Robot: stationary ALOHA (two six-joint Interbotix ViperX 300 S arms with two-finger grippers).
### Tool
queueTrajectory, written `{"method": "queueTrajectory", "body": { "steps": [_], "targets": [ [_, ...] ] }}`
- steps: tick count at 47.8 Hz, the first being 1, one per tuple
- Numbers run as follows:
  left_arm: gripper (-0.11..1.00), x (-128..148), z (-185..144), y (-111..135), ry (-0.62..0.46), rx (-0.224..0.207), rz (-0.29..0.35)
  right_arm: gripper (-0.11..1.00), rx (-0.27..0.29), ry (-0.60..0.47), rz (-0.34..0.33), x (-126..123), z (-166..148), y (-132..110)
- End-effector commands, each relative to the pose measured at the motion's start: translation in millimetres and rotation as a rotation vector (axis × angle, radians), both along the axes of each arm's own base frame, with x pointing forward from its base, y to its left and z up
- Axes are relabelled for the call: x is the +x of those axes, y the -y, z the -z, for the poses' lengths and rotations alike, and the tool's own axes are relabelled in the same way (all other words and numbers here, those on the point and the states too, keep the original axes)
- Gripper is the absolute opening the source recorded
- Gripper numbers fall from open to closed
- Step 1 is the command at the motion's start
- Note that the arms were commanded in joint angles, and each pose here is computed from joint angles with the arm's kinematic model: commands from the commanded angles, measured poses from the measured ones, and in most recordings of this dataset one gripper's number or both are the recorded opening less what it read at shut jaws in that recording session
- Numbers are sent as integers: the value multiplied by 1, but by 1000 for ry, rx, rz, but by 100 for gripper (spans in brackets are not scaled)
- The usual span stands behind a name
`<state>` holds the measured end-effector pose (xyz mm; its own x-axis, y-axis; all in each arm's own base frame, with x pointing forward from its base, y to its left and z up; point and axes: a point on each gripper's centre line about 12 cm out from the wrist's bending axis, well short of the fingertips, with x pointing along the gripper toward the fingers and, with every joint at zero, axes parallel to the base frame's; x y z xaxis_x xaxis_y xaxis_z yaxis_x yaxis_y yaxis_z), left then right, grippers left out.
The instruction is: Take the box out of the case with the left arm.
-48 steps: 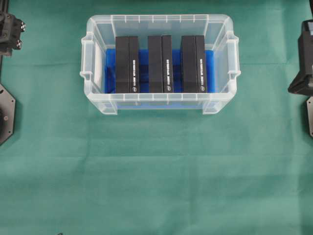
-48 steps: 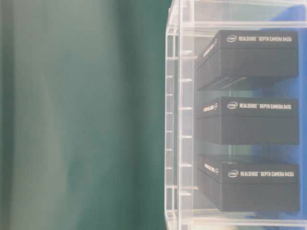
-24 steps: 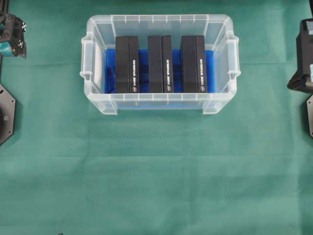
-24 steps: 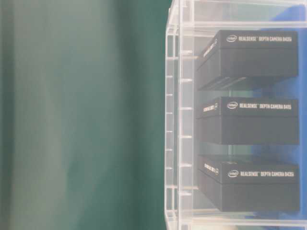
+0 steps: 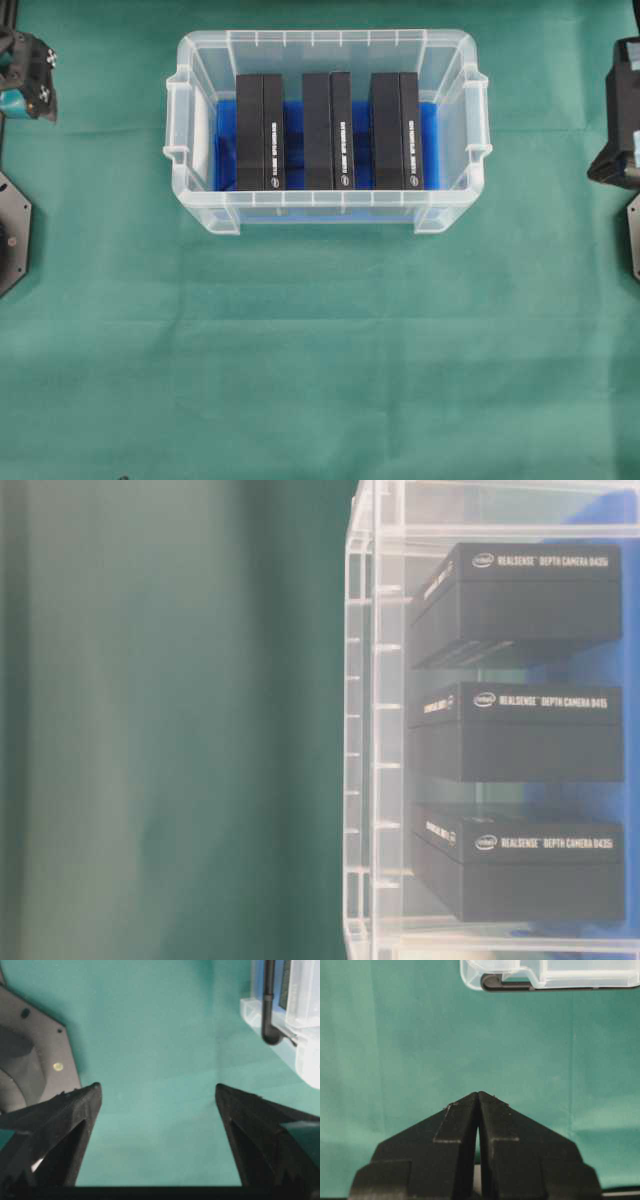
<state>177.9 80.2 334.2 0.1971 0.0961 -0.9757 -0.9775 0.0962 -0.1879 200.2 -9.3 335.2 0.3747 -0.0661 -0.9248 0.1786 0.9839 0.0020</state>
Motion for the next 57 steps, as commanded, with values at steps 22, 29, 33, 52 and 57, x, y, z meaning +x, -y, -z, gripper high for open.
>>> {"method": "queueTrajectory", "body": {
  "steps": [22,29,33,52,57],
  "targets": [
    [98,74,-15,-9,23,4,59,3,-1,28,3,1,-9,0],
    [98,98,-19,-14,29,-1,39,3,-3,17,2,3,-7,0],
    [98,116,-21,-16,42,0,35,3,-2,17,3,3,-7,0],
    [98,187,-29,-15,85,0,52,3,-2,5,4,2,-5,0],
    [98,203,-28,-16,90,1,58,3,-2,3,4,2,-5,0]
  ]
}}
